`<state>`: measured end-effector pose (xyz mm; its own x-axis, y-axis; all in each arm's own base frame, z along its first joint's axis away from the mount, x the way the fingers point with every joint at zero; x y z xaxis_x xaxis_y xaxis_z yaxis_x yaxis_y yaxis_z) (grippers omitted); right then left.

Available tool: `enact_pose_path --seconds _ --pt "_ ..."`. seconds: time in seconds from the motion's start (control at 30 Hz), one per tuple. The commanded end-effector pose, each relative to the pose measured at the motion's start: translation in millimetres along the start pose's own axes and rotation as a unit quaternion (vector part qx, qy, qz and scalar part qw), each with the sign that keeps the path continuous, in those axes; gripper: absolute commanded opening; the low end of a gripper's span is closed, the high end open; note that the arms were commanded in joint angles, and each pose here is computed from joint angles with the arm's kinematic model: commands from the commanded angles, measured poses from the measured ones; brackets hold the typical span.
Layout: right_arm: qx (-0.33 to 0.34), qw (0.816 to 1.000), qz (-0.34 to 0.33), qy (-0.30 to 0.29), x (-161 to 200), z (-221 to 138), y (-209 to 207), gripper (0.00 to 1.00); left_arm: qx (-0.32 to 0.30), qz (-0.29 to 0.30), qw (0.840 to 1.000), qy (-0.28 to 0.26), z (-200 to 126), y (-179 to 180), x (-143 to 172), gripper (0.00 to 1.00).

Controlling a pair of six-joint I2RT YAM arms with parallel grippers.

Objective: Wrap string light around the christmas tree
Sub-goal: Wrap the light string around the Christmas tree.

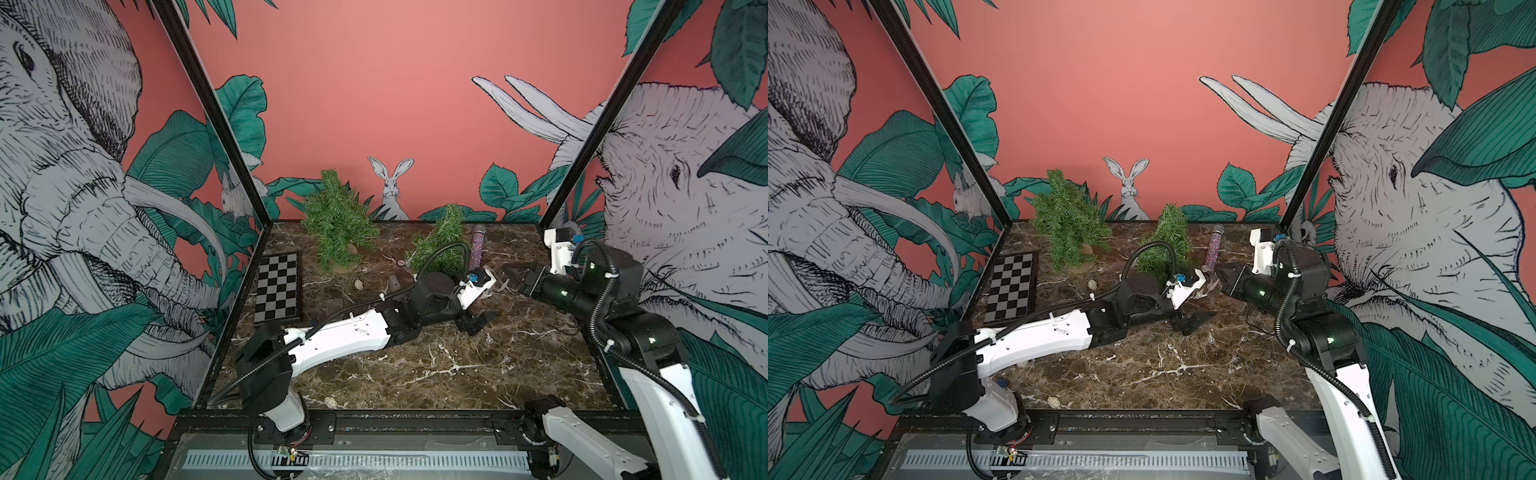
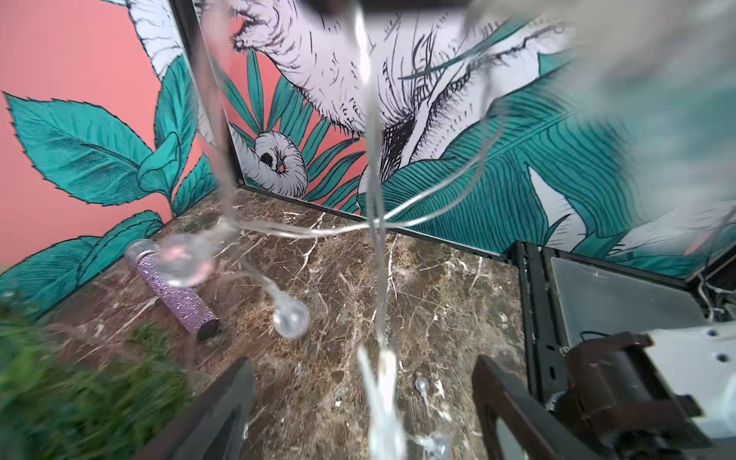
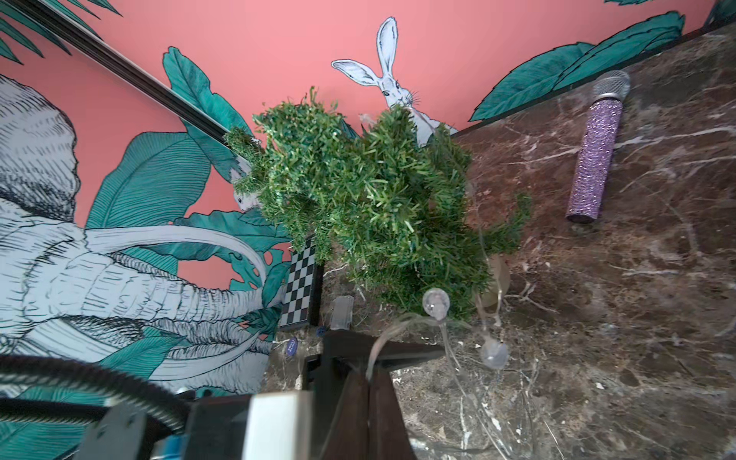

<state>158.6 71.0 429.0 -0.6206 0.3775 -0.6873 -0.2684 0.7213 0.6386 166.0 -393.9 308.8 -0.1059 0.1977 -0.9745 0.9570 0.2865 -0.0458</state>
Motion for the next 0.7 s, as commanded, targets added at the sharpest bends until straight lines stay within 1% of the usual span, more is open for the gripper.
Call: enact_pose_path --seconds 0.0,0.1,0.17,0.2,0.23,0.3,0.33,0.37,0.43,0.5,0.53,0.6,0.67 --pt "-0.053 0.998 0.007 -0.022 -6 -6 12 0.00 0.012 0.010 0.998 -0.065 3 -3 -21 0.85" --pt "-0.062 0.998 0.008 -0.028 -8 -7 15 0.00 0.025 0.010 0.997 -0.075 9 -3 -16 0.80" --pt "-0.067 0.997 0.005 -0.033 -11 -9 17 0.00 0.050 0.006 0.996 -0.075 12 -6 -13 0.73" --pt "-0.070 0.997 0.003 -0.037 -13 -9 19 0.00 0.066 0.003 0.995 -0.074 12 -9 -12 0.64" --pt "-0.075 0.996 0.000 -0.041 -15 -11 22 0.00 0.077 -0.001 0.994 -0.073 11 -10 -12 0.51" --pt "-0.081 0.995 -0.009 -0.053 -21 -14 26 0.00 0.084 -0.009 0.994 -0.064 3 -12 -10 0.31" --pt "-0.084 0.995 -0.013 -0.059 -24 -14 29 0.00 0.083 -0.014 0.995 -0.054 -4 -13 -8 0.23" --pt "-0.088 0.994 -0.017 -0.065 -27 -15 31 0.00 0.079 -0.014 0.996 -0.047 -13 -14 -8 0.18" --pt "-0.104 0.992 -0.021 -0.074 -33 -14 36 0.00 0.064 -0.014 0.998 -0.012 -40 -15 -5 0.08" --pt "-0.127 0.989 -0.021 -0.077 -38 -10 40 0.00 0.041 -0.015 0.999 0.023 -70 -16 -7 0.02" --pt "-0.141 0.987 -0.021 -0.077 -40 -7 42 0.00 0.031 -0.013 0.999 0.037 -88 -15 -10 0.00" --pt "-0.163 0.983 -0.025 -0.080 -43 -1 44 0.00 0.014 -0.016 0.998 0.065 -121 -12 -16 0.00" --pt "-0.175 0.981 -0.027 -0.080 -46 6 45 0.00 -0.009 -0.024 0.997 0.068 -154 -7 -27 0.00"
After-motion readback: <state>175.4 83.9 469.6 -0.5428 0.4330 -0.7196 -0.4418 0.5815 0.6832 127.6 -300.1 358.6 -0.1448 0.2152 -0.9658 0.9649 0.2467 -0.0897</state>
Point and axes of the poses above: each gripper's point midway between its finger pads, its own z axis out along the fingers, its own y axis along the line the jaws close on, x = y × z, the point moved 10 cm from there along -z, back along the fingers, and after that the axes turned 2 degrees about -z, right-handed, at the moved point
